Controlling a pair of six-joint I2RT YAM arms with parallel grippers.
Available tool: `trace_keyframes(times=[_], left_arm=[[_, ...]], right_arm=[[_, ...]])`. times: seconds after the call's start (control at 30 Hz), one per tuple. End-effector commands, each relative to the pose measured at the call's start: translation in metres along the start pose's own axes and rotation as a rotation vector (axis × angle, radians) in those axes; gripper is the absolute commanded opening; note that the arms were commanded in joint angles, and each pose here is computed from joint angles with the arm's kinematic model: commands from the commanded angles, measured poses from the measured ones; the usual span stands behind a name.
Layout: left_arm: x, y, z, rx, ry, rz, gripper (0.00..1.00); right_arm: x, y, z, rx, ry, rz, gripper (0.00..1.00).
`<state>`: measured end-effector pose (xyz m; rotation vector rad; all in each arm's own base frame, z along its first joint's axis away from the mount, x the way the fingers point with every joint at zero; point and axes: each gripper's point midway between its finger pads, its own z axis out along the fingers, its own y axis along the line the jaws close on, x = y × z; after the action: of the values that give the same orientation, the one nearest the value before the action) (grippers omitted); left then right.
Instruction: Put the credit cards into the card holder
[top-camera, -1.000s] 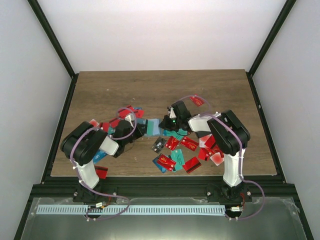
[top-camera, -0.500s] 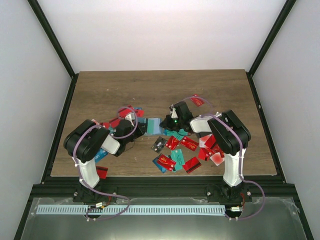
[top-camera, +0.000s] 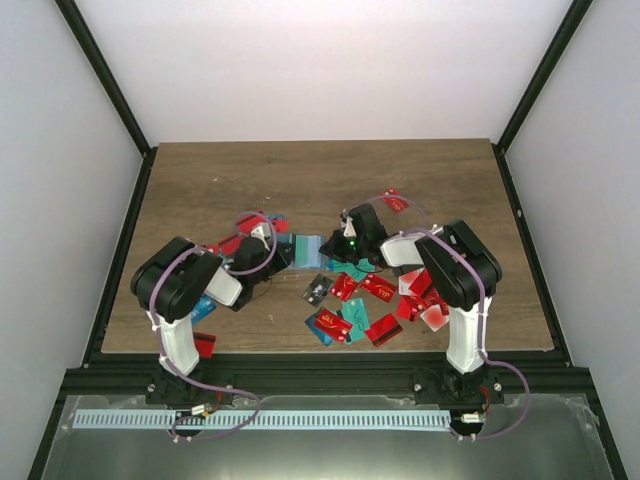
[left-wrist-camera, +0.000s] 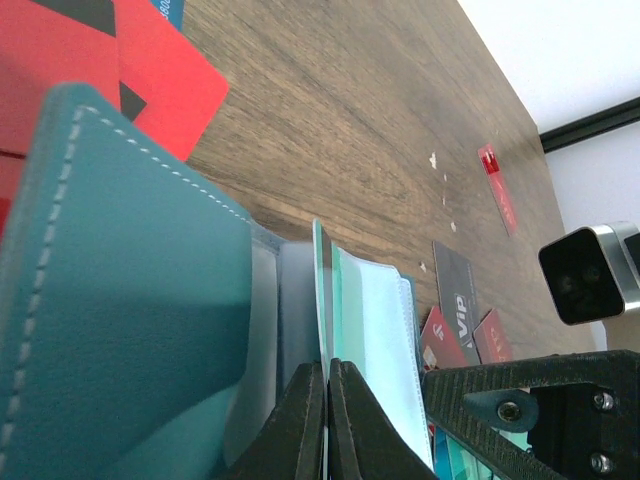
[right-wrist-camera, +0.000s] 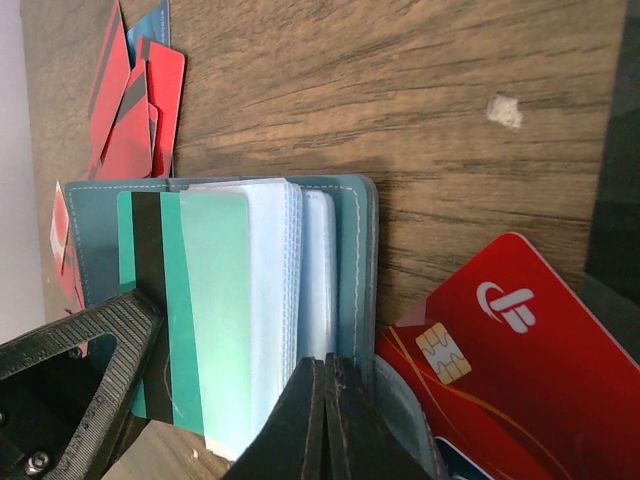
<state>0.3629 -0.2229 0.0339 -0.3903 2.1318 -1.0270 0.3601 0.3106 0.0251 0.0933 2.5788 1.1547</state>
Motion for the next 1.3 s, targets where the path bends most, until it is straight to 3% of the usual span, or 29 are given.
trace_keyframes(times=[0.0, 0.9, 1.27], left_arm=[[0.023, 0.012, 0.007, -0.04, 0.071, -0.005, 0.04], [0.063, -0.003, 0.014, -0.005, 0.178, 0.012, 0.04], [0.045, -0.01, -0.006, -0.05, 0.129, 0.106, 0.38]], right_arm=[[0.049, -0.055, 0.009, 0.153, 0.137, 0.12, 0.01], [0.045, -0.05, 0.008, 0.139, 0.126, 0.1, 0.01], [0.045, -0.047, 0.006, 0.132, 0.129, 0.08, 0.01]])
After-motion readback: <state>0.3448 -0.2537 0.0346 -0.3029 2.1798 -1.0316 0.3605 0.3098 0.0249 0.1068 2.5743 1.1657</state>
